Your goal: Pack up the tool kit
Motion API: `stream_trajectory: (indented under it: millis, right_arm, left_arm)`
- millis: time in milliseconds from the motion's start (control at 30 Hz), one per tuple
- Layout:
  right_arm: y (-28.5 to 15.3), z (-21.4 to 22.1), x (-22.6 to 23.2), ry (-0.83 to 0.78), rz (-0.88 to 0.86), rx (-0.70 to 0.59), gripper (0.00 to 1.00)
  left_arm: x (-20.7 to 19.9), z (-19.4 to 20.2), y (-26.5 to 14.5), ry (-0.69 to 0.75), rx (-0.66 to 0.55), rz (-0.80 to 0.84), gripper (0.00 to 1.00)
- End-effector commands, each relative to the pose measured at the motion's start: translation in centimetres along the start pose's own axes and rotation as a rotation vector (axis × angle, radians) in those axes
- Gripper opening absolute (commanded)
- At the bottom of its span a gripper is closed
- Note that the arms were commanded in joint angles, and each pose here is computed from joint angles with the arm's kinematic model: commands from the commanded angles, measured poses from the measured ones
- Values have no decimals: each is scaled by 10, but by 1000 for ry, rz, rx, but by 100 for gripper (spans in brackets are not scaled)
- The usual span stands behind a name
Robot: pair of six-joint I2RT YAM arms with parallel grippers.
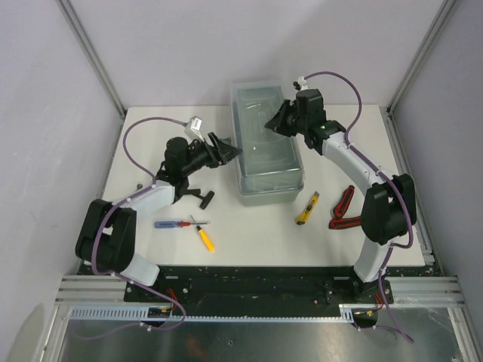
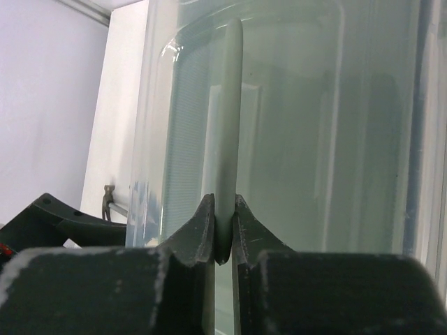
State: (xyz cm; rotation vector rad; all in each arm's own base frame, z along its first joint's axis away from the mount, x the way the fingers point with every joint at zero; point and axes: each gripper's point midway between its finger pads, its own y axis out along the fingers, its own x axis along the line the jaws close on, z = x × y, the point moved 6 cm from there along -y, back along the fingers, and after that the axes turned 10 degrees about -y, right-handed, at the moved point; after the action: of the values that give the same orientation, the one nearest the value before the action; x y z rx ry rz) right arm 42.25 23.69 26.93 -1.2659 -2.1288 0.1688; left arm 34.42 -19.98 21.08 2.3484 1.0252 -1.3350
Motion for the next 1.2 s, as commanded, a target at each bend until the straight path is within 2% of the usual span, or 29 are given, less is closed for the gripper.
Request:
stream_trajectory:
  millis: [0, 67, 100, 300, 633, 1000, 1167]
  right_arm:
    - [-5, -27, 24, -68, -90, -69, 0]
    - [-9, -36, 30, -72, -120, -87, 0]
    - [-12, -41, 34, -74, -136, -95, 0]
    - [-33, -77, 54, -67, -198, -175, 0]
    - [-60, -111, 44, 103, -251, -276, 0]
    - [-71, -116, 8, 284, -374, -313, 0]
    - [-74, -114, -8, 332, -403, -313, 0]
  left_arm:
    - [15, 28, -15, 0, 133, -155, 81]
    - [10, 18, -19, 23, 94, -171, 94]
    - [7, 13, -21, 31, 73, -179, 97]
    - [13, 8, -34, 26, 16, -244, 99]
    - [38, 29, -45, -69, 13, -339, 86]
    - [43, 32, -37, -92, 45, -342, 87]
    - [54, 36, -26, -130, 70, -372, 78]
